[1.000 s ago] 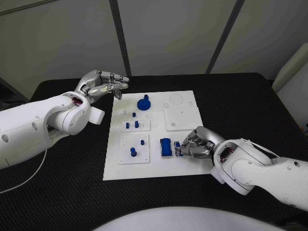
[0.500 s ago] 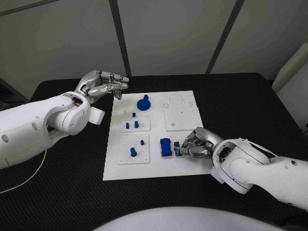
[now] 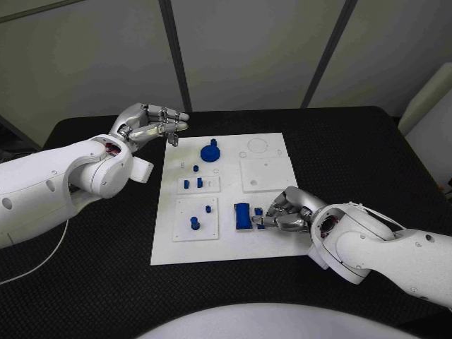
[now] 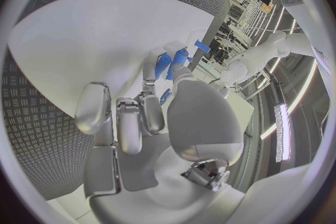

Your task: Assemble the parts on the task board

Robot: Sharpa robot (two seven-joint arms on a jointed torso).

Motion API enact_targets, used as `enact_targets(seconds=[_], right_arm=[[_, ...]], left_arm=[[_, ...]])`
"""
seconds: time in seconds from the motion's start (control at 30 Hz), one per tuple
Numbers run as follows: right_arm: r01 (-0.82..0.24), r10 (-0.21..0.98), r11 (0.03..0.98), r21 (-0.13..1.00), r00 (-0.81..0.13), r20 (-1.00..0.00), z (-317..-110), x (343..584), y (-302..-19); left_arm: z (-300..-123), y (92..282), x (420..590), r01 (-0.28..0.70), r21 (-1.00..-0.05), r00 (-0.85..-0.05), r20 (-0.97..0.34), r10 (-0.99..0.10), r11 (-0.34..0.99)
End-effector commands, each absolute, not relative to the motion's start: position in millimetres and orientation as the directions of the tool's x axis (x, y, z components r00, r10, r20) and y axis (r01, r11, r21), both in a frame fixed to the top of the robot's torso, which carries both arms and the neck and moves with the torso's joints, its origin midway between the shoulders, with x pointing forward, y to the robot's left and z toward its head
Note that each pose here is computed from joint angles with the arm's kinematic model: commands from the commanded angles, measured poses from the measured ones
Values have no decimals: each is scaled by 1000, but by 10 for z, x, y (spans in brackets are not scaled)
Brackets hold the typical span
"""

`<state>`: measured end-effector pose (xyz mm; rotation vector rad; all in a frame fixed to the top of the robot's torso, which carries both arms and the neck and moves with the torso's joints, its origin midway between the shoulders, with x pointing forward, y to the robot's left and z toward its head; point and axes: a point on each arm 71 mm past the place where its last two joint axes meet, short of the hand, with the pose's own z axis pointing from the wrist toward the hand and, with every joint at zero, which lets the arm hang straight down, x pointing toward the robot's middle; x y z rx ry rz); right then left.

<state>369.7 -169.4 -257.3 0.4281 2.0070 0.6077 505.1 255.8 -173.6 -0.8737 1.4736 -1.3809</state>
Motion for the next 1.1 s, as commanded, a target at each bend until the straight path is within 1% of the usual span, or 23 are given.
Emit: enact_targets(seconds=[0.03, 0.27, 0.47, 0.9, 1.1], right_arm=[[23, 522, 811, 584, -478, -707, -2550, 3687, -1677], [-11, 514, 807, 590, -477, -713, -2523, 3670, -1714], [-45, 477, 815, 577, -513, -714, -2516, 3629, -1743], [-48, 445, 832, 552, -537, -716, -2542, 3622, -1818], [-44, 441, 839, 543, -529, -725, -2561, 3652, -1822]], left_arm=[[-1727, 2545, 5053, 89, -989, -348, -141, -927, 117], [-1729, 2545, 5052, 88, -989, -348, -141, -927, 117], [-1732, 2556, 5050, 87, -989, -347, -142, -927, 119], [-1739, 2552, 5049, 85, -989, -347, -141, -927, 118], [-1745, 2546, 5046, 84, -989, -349, -140, -927, 118]])
